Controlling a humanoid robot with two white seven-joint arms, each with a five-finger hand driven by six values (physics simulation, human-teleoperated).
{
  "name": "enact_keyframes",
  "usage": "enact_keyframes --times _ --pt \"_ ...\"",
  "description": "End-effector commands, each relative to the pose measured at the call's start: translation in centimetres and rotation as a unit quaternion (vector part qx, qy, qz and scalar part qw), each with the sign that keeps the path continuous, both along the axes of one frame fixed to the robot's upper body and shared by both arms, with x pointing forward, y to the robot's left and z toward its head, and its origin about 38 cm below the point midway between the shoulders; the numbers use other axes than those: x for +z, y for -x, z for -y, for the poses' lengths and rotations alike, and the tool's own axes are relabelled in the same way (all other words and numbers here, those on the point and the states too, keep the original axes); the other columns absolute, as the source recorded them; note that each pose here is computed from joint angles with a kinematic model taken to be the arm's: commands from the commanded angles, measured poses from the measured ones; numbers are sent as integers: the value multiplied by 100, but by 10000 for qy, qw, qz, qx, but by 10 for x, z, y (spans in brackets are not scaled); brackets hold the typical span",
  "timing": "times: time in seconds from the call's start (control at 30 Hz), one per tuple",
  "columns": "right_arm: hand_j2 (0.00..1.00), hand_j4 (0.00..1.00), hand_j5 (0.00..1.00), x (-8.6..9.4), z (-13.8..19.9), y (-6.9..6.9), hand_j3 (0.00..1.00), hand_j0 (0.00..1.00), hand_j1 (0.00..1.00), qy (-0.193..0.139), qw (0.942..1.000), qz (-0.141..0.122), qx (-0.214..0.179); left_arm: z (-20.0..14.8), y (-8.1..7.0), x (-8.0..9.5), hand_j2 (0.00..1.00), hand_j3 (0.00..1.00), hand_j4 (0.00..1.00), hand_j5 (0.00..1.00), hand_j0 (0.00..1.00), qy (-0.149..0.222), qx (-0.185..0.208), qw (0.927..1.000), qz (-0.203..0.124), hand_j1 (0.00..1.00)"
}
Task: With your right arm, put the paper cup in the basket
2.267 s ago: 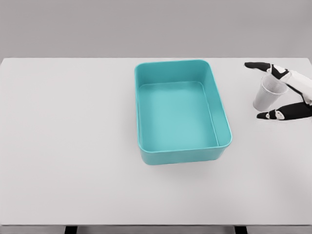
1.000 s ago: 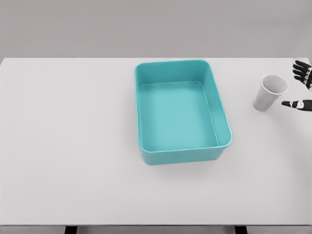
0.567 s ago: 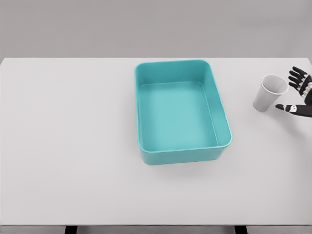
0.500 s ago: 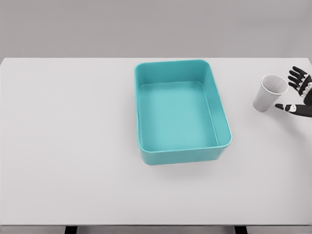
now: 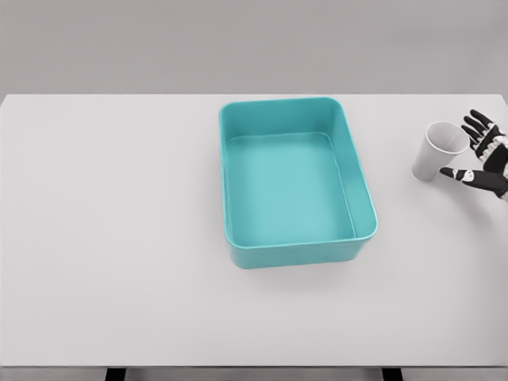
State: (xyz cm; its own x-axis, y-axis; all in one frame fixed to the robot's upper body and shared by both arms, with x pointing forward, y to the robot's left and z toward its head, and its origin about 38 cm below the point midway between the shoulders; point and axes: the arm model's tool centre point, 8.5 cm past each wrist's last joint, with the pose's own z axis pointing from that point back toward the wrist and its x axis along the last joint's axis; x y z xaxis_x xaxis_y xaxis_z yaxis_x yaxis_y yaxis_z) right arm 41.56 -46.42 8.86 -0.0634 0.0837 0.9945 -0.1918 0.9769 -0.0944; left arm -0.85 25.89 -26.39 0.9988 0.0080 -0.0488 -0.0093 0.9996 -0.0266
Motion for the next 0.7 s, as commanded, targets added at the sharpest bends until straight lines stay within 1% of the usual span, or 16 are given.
enact_keyframes --times 0.0,0.23,0.67 --pt "100 100 100 0 -4 -1 100 100 100 -56 10000 30 30 0 0 0 100 100 100 100 100 -3 1 10000 -2 100" --pt "100 100 100 -5 -12 -2 100 100 100 -122 9999 16 73 0 0 0 100 100 100 100 100 4 2 10000 -2 100" --pt "100 100 100 -13 -11 1 100 100 100 -160 9998 -79 35 0 0 0 100 100 100 100 100 5 -6 10000 -2 100"
